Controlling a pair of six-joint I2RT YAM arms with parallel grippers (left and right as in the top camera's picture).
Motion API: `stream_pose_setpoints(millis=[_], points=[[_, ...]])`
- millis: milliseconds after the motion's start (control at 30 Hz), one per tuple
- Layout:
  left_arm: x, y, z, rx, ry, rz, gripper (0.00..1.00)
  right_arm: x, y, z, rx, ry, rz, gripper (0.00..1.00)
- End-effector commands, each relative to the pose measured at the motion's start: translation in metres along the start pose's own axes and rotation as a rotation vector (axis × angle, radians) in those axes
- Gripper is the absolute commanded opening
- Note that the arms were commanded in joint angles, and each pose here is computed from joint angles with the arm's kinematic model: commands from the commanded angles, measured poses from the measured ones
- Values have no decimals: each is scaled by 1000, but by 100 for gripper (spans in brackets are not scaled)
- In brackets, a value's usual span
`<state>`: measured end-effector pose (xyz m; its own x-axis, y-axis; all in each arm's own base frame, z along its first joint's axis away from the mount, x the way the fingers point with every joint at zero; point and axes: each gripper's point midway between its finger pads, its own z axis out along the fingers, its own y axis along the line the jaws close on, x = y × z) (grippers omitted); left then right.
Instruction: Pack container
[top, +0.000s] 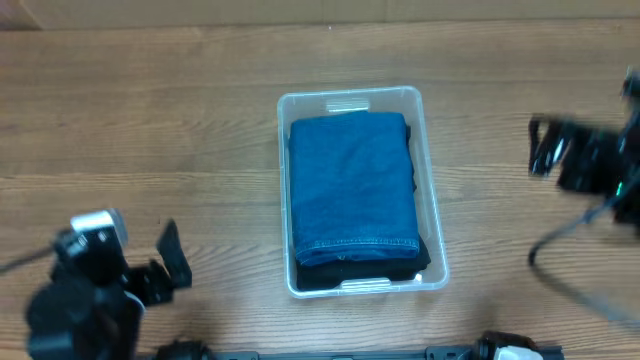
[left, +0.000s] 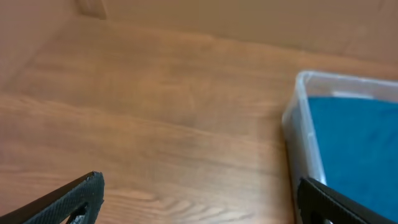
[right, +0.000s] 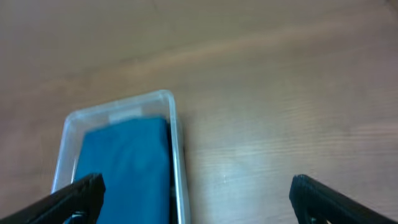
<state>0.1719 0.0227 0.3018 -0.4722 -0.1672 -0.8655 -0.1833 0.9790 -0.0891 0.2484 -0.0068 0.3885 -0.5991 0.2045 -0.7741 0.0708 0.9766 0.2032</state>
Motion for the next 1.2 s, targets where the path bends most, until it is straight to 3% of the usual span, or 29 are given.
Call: stream_pose_setpoints(millis=[0,67,133,533,667,800,1033,1167], points=[[41,3,6,2,39,-35,100,79,-18,20,44,74,2,100],[70,7,8,-12,147,-34,100,123,-29,29,76,154,15,100],[73,7,10,-14,156,-34,100,155,-35,39,84,243,30,100],[72,7,10,-14,156,-34,100,155,-40,54,100,259,30,100],[72,7,10,-14,156,-34,100,118,-23,57,14,-58,-126,100],[73,7,10,-14,156,-34,100,124,-11,62,-77,-419,-213,100],[73,7,10,-14,156,-34,100,124,-24,86,-61,-885,-247,100],[72,7,10,-14,156,-34,100,136,-36,101,-7,-806,-218,100]])
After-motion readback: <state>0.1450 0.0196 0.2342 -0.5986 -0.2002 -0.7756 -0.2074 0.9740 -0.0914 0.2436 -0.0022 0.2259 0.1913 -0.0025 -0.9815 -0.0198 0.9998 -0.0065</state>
